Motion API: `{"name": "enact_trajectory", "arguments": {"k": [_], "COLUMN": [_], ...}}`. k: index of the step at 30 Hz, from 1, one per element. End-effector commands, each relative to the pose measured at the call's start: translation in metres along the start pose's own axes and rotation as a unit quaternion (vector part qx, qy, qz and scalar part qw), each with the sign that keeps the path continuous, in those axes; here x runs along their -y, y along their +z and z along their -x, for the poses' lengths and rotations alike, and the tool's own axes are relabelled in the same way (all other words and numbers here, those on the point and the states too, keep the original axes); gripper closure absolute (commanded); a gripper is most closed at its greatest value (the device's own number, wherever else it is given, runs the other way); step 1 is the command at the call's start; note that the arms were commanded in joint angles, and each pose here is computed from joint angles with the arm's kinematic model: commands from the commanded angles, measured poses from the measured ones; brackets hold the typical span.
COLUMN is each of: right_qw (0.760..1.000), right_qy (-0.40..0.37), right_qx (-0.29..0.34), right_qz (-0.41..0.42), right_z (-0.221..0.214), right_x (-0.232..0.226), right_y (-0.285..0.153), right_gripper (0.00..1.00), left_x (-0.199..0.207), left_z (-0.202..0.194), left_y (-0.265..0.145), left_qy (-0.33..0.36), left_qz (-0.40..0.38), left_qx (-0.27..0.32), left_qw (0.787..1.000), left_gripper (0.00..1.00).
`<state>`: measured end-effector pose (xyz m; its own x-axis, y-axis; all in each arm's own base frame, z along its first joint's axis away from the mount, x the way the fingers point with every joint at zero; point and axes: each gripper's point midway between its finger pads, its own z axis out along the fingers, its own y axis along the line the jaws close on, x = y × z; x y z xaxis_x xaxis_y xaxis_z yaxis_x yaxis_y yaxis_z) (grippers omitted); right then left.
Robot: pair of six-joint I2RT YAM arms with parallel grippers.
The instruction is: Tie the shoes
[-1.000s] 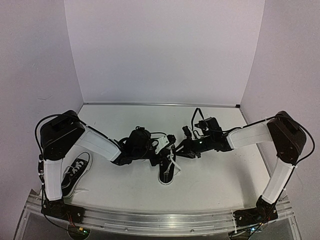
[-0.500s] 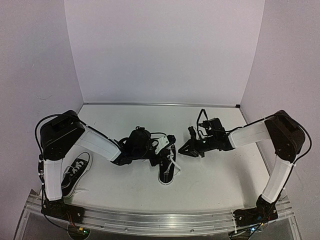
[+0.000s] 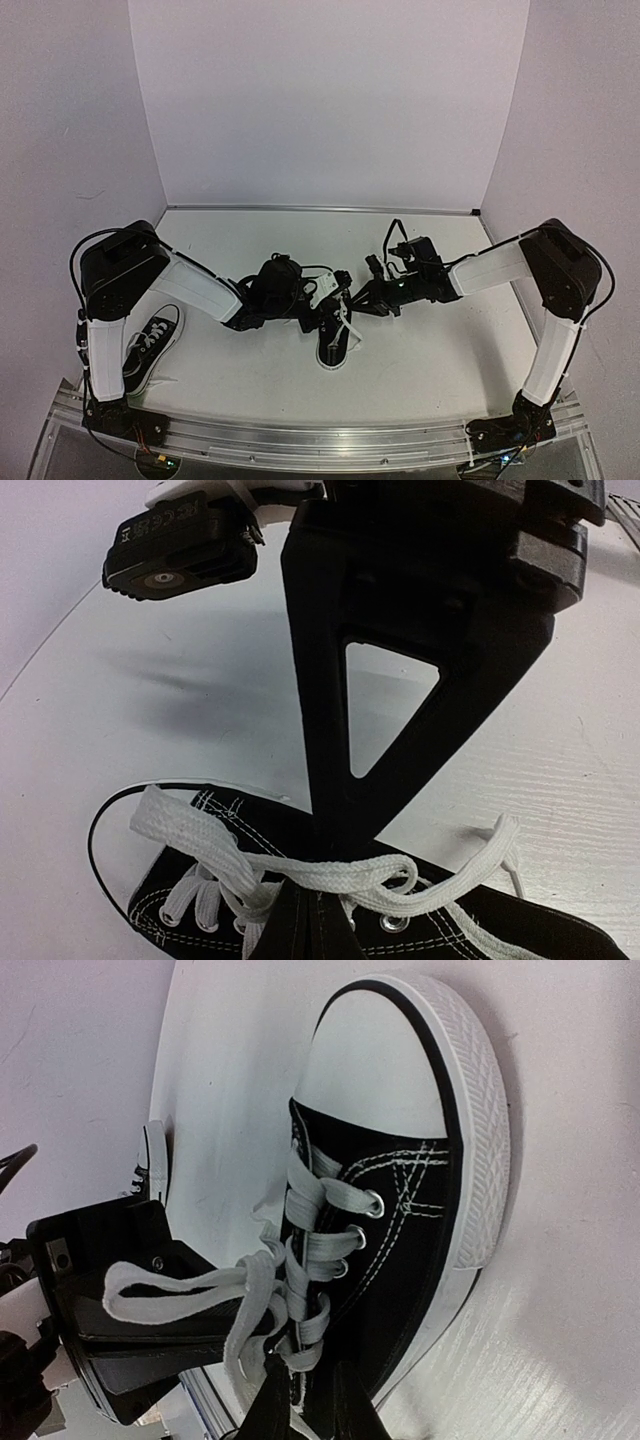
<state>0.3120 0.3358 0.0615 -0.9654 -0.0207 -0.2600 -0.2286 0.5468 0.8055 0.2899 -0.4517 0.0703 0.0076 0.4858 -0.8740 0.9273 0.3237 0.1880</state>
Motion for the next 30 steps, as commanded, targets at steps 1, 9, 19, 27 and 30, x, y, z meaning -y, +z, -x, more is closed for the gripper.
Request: {"name": "enact_trajectory", "arguments": {"k": [1, 9, 19, 27, 30], "right_qw": [0.999, 0.999, 0.999, 0.999, 0.999], "right_qy": [-0.018, -0.020, -0.017, -0.009, -0.012], "right_qx": [0.000, -0.002, -0.005, -0.011, -0.013], "right_qz": [0.028, 0.040, 0.043, 0.036, 0.036], "right_z": [0.007, 0.006, 0.002, 0.001, 0.000], "right_x": [-0.018, -0.026, -0.029, -0.022, -0.023], "right_y": [0.008, 0.010, 0.013, 0.021, 0.024], "right_gripper": [0.85, 0.82, 0.79, 0.81, 0.84], "left_x": [-0.002, -0.001, -0.001, -0.002, -0.002], "left_z": [-0.001, -0.001, 0.000, 0.004, 0.005], "left_y": [0.002, 0.004, 0.004, 0.004, 0.004], "left_qy": [0.006, 0.008, 0.009, 0.010, 0.012], "left_qz": [0.001, -0.001, -0.002, -0.002, -0.003], "left_qx": [-0.004, -0.005, -0.004, 0.000, 0.000], "left_qw": [1.000, 1.000, 1.000, 1.000, 1.000], "left_gripper": [1.00, 1.00, 1.00, 1.00, 1.00]}}
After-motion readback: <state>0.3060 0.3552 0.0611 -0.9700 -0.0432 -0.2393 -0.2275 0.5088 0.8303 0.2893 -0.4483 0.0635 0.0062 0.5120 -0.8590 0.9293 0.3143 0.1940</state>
